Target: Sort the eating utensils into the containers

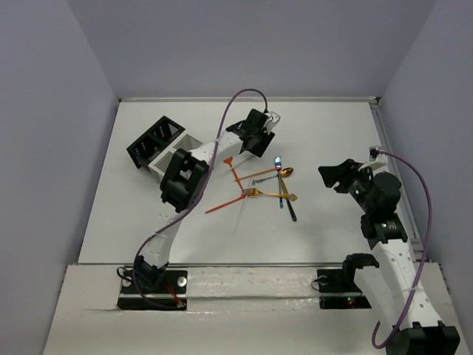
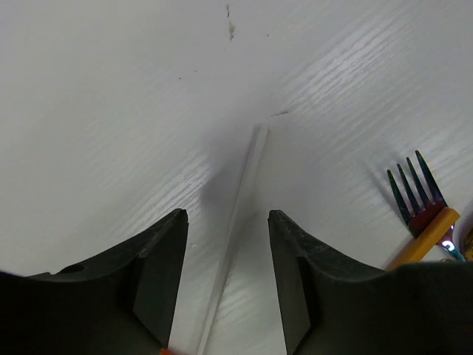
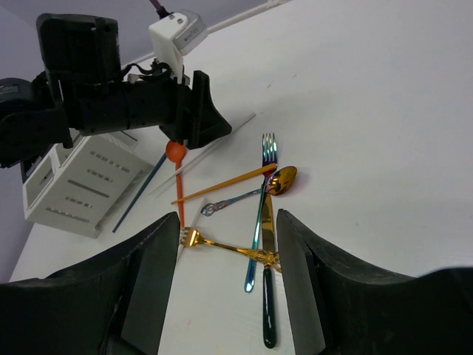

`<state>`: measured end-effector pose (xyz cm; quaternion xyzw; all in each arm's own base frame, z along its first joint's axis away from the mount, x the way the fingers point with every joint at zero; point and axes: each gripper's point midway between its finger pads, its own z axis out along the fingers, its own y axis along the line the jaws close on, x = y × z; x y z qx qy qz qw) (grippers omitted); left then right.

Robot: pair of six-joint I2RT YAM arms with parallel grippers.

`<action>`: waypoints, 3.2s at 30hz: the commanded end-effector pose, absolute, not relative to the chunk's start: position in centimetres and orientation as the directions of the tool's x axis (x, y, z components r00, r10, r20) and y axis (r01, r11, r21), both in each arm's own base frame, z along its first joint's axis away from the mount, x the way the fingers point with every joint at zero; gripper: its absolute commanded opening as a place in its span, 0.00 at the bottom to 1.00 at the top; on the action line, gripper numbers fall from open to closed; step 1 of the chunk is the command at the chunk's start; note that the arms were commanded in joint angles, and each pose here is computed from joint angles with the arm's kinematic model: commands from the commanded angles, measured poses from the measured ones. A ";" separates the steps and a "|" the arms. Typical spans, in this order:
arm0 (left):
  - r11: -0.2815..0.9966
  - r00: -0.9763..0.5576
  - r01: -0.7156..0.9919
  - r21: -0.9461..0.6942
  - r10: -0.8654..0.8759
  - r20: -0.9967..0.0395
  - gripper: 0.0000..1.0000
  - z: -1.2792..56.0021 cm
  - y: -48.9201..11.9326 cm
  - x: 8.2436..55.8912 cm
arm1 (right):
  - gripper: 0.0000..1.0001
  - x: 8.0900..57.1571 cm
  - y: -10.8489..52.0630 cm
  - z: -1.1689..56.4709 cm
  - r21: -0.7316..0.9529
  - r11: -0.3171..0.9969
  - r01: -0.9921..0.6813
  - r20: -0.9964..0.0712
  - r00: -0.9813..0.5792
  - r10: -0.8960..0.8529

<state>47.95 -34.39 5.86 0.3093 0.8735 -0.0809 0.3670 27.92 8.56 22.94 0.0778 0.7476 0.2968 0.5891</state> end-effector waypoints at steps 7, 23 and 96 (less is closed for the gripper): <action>0.768 -0.536 0.629 0.120 0.540 -0.649 0.48 4.6 -34.8 48.5 | 0.61 28.1 9.0 23.7 0.531 0.804 -0.268 -0.841 -0.277 0.464; 0.757 -0.518 0.630 0.172 0.575 -0.633 0.06 3.2 -34.4 48.5 | 0.60 28.2 8.8 23.6 0.529 0.808 -0.260 -0.843 -0.274 0.463; 0.947 0.171 -0.300 -0.115 -0.066 -0.983 0.06 32.6 2.6 58.7 | 0.61 27.6 12.5 23.8 0.537 0.706 -0.461 -0.843 -0.308 0.440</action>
